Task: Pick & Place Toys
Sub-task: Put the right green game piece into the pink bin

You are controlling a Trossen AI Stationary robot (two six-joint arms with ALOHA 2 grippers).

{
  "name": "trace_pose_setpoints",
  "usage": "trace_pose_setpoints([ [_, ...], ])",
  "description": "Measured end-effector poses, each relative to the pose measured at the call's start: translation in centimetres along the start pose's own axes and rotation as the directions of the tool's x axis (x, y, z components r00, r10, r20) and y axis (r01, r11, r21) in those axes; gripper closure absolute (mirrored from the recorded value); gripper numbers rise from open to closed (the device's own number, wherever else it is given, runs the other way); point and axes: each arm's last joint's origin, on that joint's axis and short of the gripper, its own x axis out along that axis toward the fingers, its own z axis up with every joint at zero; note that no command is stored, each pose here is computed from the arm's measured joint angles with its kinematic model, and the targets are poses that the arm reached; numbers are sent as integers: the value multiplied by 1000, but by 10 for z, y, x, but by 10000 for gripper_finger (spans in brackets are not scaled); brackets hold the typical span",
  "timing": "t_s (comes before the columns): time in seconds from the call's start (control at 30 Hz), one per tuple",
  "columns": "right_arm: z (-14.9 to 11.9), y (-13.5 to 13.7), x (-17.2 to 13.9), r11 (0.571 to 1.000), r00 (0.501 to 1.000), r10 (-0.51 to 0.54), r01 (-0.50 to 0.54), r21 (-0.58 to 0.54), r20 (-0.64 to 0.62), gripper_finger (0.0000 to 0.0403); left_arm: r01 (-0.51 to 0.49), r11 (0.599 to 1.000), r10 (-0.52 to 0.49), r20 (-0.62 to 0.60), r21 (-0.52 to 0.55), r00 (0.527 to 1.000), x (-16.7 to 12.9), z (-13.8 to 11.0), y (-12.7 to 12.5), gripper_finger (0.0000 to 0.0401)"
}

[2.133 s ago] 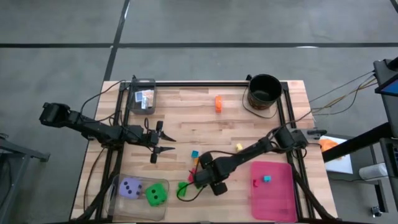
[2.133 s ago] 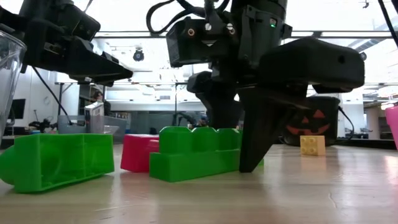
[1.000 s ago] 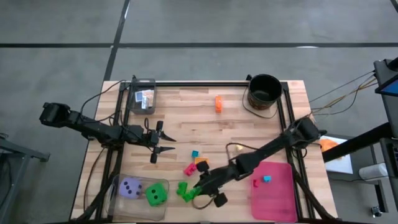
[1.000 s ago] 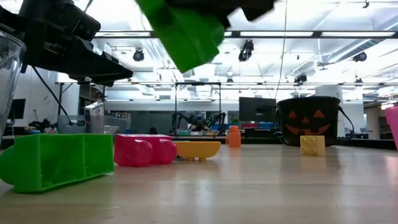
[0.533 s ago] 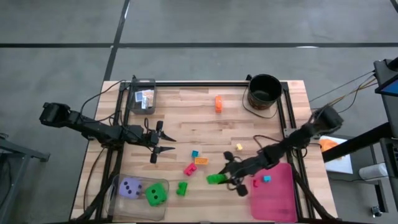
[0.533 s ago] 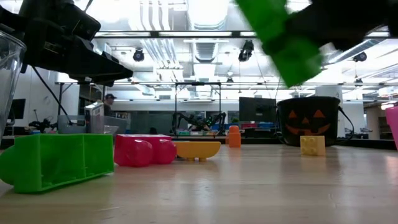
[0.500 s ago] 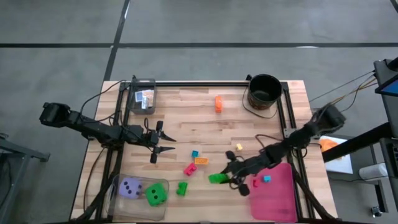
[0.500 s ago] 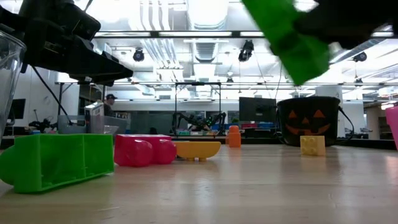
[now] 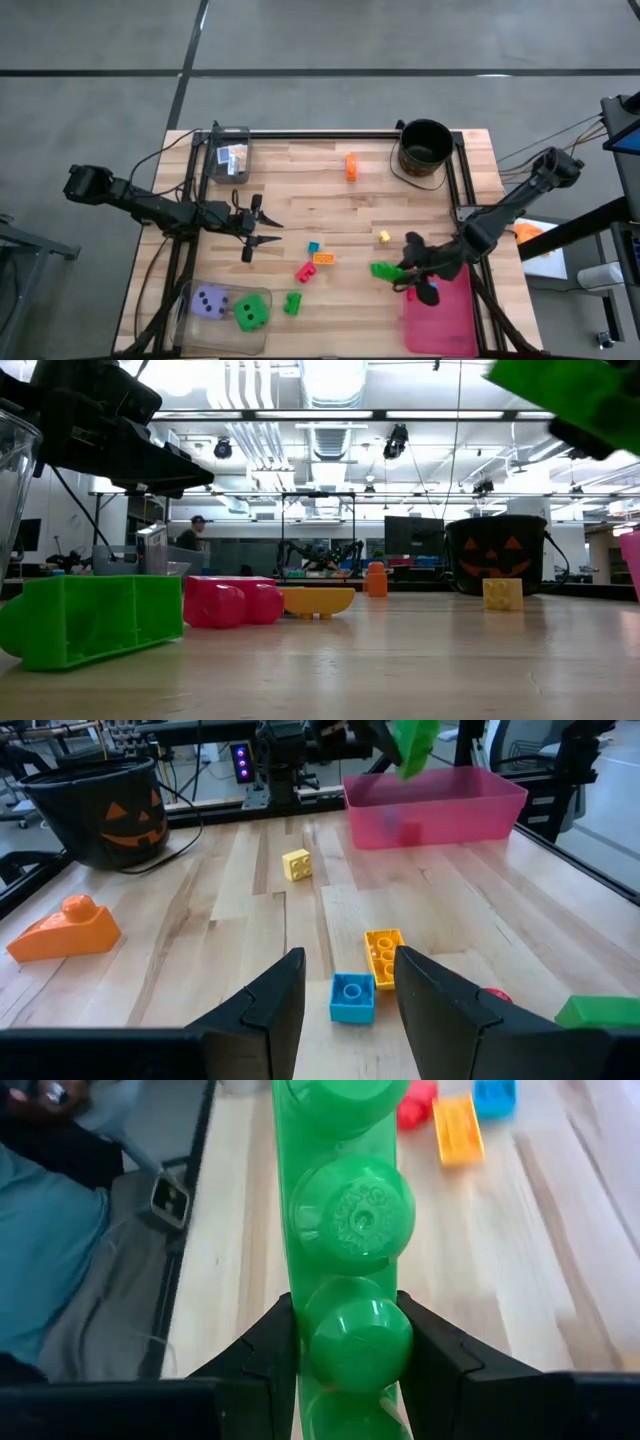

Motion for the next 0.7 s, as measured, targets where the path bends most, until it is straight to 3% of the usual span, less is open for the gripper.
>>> trace_pose_setpoints([
  [0.17,-6,6,-21,988,981,-100,117,97,-168,280,0,1000,0,0,2,1000,0,0,0,244],
  [0.37,-13,19,-34,943,910,-194,276,185,-366,280,0,1000,0,-1,2,1000,0,0,0,244],
  [0.7,-50,33,6,847,657,-291,514,132,-696,280,0,1000,0,-1,2,1000,0,0,0,244],
])
